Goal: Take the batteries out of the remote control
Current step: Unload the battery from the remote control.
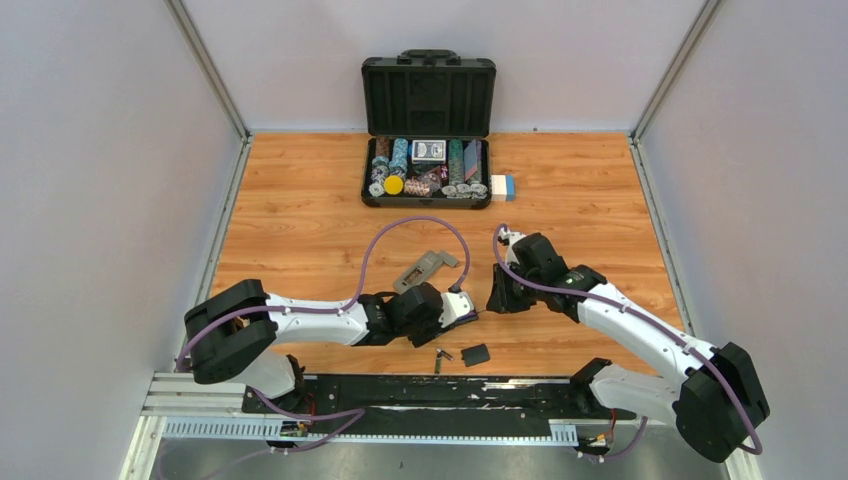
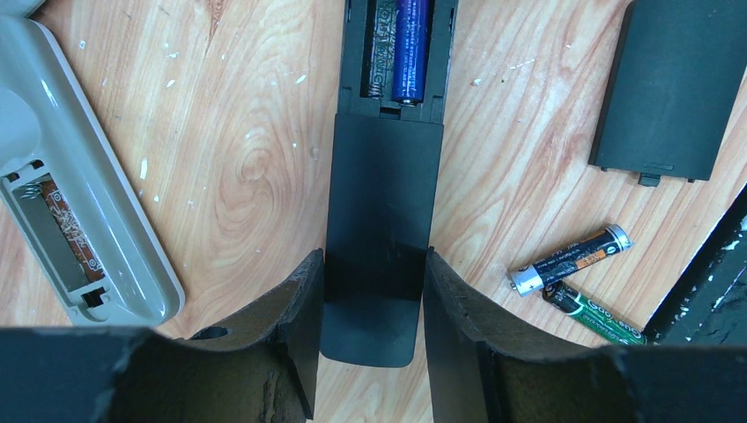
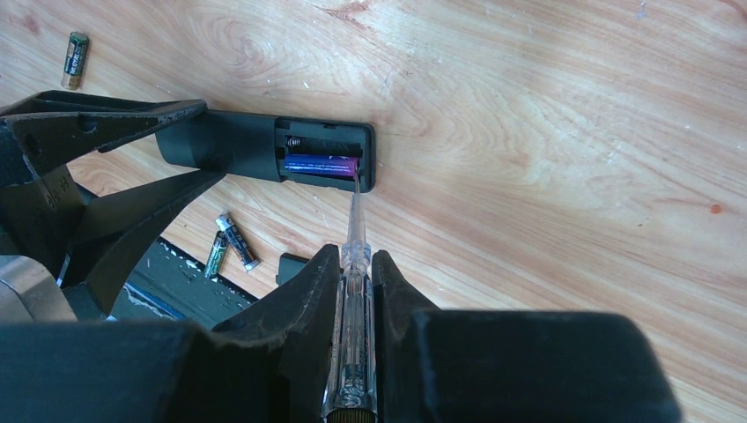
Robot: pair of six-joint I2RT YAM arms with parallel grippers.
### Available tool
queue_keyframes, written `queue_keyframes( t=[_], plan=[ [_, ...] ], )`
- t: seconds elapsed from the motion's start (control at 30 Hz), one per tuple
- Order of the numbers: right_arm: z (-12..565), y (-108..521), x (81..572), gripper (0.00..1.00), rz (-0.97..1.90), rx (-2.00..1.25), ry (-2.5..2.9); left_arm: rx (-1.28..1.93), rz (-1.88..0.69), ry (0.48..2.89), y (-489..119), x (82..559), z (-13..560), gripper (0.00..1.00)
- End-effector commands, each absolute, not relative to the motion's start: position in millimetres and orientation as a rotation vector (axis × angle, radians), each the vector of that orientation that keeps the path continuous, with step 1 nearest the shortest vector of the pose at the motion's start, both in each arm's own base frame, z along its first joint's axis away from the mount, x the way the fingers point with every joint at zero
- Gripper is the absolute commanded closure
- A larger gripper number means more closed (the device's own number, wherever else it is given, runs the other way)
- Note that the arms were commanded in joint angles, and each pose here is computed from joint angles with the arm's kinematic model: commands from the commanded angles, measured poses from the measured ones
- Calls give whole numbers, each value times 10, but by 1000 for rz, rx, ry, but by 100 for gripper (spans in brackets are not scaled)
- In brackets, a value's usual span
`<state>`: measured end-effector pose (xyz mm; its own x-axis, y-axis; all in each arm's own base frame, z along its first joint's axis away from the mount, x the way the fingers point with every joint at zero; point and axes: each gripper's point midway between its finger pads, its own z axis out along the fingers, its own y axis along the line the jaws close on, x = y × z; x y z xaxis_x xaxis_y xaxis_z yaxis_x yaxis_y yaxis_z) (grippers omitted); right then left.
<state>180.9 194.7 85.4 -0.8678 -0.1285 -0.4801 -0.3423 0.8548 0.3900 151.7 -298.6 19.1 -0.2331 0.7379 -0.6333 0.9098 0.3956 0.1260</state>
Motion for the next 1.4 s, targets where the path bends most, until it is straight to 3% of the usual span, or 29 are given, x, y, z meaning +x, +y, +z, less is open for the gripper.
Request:
queue_keyframes(
  t=[0.0,0.43,0.7,1.37],
  plan=[
    [1100,2250,1794,100,877,-362,2506,1492,-373,2135,-2837,1297,-99,66],
    [1267,2369,1775,100,968,-395,2478,1489,-420,2120,-2892,1268,-43,67],
    [1135,2249,1759,100,853,-449,2548,1498,-390,2122,-2859,1287,-13,67],
    [1348,2384,1690,100,1010,-511,2414,1502,-406,2133,-2870,1262,4,68]
  ],
)
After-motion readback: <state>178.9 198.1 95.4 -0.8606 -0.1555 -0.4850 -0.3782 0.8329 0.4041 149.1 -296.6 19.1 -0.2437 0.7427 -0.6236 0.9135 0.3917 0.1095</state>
